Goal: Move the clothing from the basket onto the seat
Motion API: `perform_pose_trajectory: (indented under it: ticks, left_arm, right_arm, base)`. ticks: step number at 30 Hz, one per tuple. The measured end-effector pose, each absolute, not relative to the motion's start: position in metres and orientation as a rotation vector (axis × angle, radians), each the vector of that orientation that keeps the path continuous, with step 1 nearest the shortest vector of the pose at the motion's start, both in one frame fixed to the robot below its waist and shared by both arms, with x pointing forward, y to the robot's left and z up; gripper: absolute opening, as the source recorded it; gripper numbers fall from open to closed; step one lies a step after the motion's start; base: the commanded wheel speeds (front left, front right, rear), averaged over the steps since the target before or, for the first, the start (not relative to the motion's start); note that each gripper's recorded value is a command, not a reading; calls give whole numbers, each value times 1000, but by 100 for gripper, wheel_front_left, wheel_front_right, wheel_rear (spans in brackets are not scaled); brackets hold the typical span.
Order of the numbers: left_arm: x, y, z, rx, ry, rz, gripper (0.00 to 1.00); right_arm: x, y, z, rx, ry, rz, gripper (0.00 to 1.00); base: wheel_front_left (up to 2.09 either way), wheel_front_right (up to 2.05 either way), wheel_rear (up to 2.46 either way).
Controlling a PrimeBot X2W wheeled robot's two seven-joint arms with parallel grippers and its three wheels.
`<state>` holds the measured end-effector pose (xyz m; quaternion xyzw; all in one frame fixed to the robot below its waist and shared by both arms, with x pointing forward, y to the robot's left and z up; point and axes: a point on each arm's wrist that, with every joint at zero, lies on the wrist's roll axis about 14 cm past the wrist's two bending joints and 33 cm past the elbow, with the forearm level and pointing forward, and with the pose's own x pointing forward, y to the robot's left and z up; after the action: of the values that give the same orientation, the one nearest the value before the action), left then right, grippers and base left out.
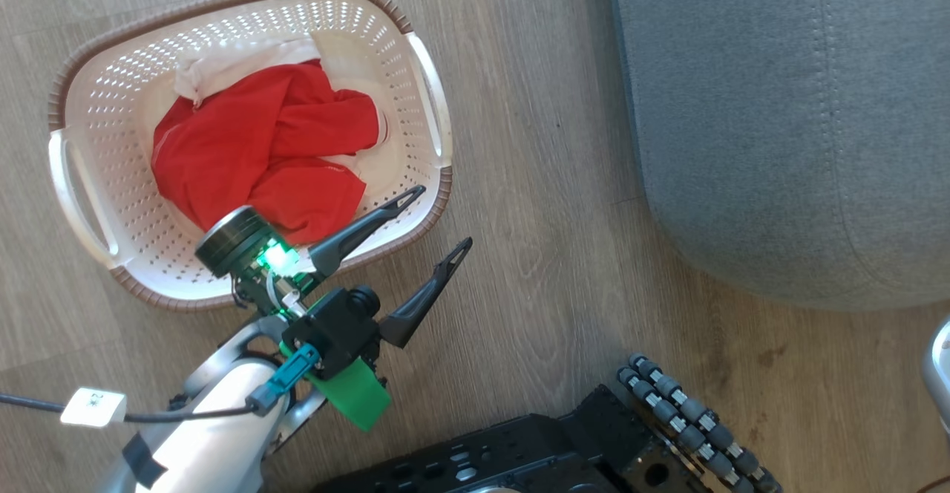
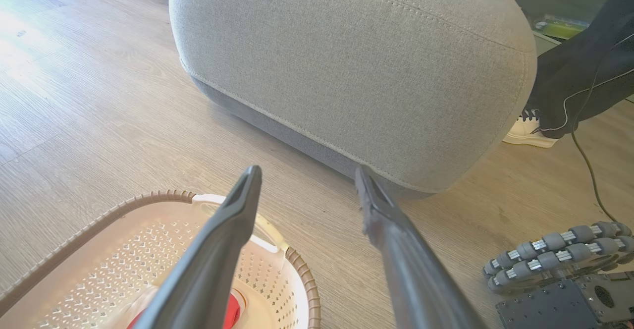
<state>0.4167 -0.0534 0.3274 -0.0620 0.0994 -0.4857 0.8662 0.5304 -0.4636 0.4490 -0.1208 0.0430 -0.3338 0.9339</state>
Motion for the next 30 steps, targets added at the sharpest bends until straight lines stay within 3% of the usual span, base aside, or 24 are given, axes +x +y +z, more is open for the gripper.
perform_pose_trajectory:
  ticks: [6,7,8,9,17,30]
  left_arm:
    - [419,-54,329,-134,203,-1010,100]
    - [419,-55,330,-135,200,-1010,100]
    - [419,-55,331,-136,198,-1010,100]
    - [419,-56,332,-136,196,-1010,100]
    - [422,-61,352,-134,154,-1010,100]
    - [409,-84,418,-145,45,-1021,100]
  right_arm:
    - [524,-464,421,-222,180,-687,0]
    - [522,-463,413,-211,208,-683,18]
    - [520,-462,407,-201,229,-682,69]
    - [517,-462,404,-194,240,-685,100]
    - [513,-465,412,-175,257,-685,100]
    - [490,-440,404,-75,457,-556,100]
  base:
    - [0,0,0]
    - [0,0,0]
    - [0,0,0]
    - [0,0,0]
    - [0,0,0]
    - [0,0,0]
